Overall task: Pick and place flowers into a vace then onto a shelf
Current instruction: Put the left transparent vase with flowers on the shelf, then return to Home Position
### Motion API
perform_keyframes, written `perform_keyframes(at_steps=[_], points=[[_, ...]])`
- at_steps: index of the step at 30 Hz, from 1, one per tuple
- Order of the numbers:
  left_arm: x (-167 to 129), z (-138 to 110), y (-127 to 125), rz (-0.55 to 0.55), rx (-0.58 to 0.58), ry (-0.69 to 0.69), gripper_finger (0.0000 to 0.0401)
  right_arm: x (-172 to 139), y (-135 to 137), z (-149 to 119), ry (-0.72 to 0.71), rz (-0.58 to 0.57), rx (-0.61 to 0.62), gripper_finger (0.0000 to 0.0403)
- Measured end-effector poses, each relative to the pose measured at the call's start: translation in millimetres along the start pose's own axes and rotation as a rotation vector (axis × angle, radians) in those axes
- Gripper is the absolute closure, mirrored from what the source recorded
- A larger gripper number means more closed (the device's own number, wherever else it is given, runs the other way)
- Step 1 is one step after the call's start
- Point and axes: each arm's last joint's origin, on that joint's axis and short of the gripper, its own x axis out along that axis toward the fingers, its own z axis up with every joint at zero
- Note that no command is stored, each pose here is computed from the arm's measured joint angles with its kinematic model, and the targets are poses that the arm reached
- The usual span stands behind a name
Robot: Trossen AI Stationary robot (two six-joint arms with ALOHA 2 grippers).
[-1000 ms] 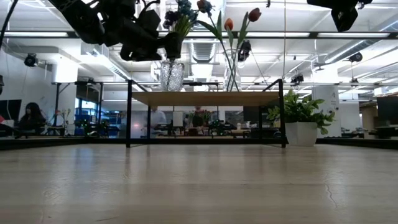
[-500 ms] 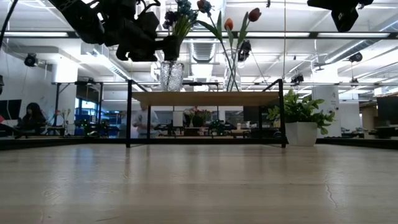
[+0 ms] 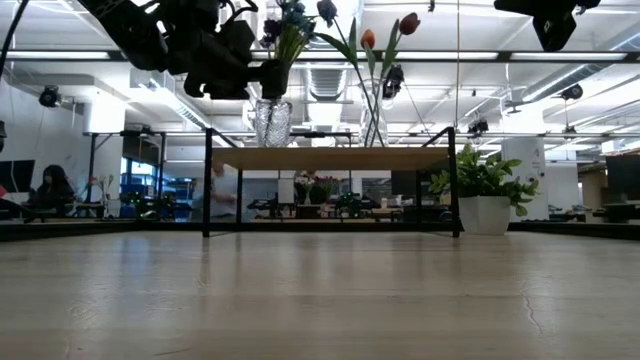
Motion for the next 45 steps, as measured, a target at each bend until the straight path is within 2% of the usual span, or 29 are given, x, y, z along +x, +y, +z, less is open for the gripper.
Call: perform_keyframes(at_steps=[20,28,35,45], points=[[-13,10,-2,-0.047,-0.025,-0.018,0.0079,0,0,0,0.000,0.000,0.000,0.0346],[-39,28,2,-0.129,-0.026,-0.021,0.0079,0,0,0,0.003,0.007,0.000,0.0346],[-73,54,18,-0.231,-0.055,-0.038,0.0079,0,0,-1,0.008,0.005,-0.007,0.0346],[-101,88,54,-0.299,-0.216,-0.107,0.0079,0,0,-1,0.009,0.003,-0.012,0.0346]])
